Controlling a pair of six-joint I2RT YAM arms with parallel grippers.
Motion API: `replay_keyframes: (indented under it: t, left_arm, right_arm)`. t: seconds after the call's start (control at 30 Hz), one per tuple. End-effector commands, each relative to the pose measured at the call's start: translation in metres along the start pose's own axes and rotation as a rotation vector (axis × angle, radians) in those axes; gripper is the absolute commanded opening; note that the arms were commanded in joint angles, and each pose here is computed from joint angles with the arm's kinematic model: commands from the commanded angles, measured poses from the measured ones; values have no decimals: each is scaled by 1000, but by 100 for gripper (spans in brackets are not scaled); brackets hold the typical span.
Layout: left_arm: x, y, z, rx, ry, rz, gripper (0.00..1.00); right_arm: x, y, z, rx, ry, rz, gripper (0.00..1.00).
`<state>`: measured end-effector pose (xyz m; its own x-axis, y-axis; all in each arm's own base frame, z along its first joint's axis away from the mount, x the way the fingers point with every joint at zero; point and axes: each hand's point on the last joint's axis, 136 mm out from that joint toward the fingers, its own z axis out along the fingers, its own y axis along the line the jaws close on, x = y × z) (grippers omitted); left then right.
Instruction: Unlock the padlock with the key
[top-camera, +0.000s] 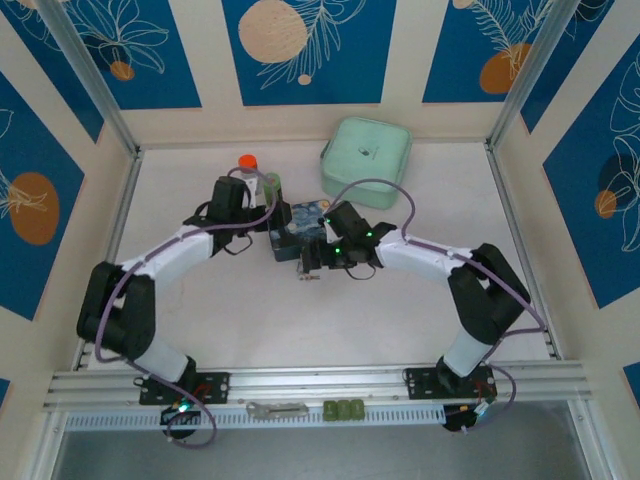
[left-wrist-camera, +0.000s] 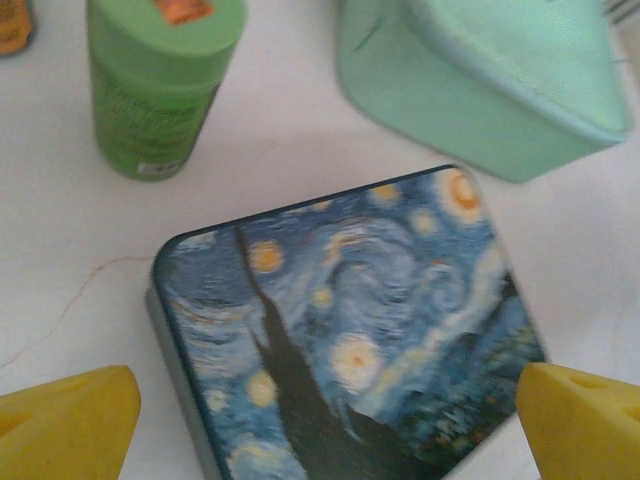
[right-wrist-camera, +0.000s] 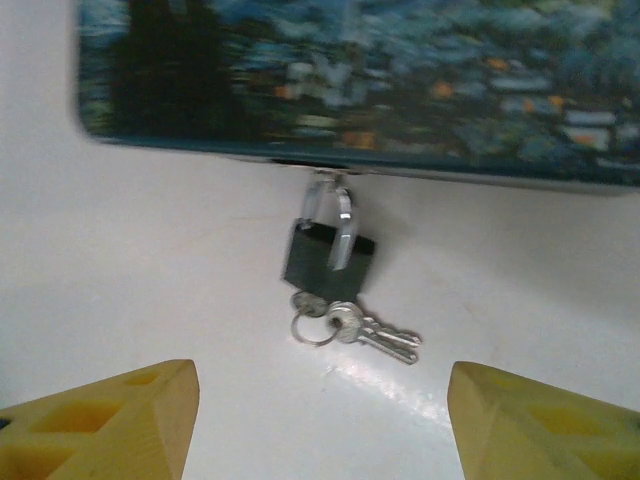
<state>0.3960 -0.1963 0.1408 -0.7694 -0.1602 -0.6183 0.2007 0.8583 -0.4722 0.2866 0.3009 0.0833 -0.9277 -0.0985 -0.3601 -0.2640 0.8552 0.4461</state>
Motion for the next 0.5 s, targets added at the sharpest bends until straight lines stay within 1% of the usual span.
replay_keyframes:
  t: [0.0,0.13,0.23,0.33,0.47]
  left_arm:
    - [-15,8,4,-48,-40,-14,96]
    - [-11,16,-1,-61,-58,-31,97]
    - [-7,24,-4,-64,-69,-59,97]
    - [-7,30,-1,-60,-83,-76,97]
    - [-11,31,2,-50,-83,-78,97]
  right_arm:
    - [-9,-2,4,131,-66,90,66]
    - [-5,2,16,268,-46,112,62]
    - [-1,6,30,314,-26,157,59]
    - [-1,10,40,365,-41,159,58]
    - [-1,9,47,437,-30,156,55]
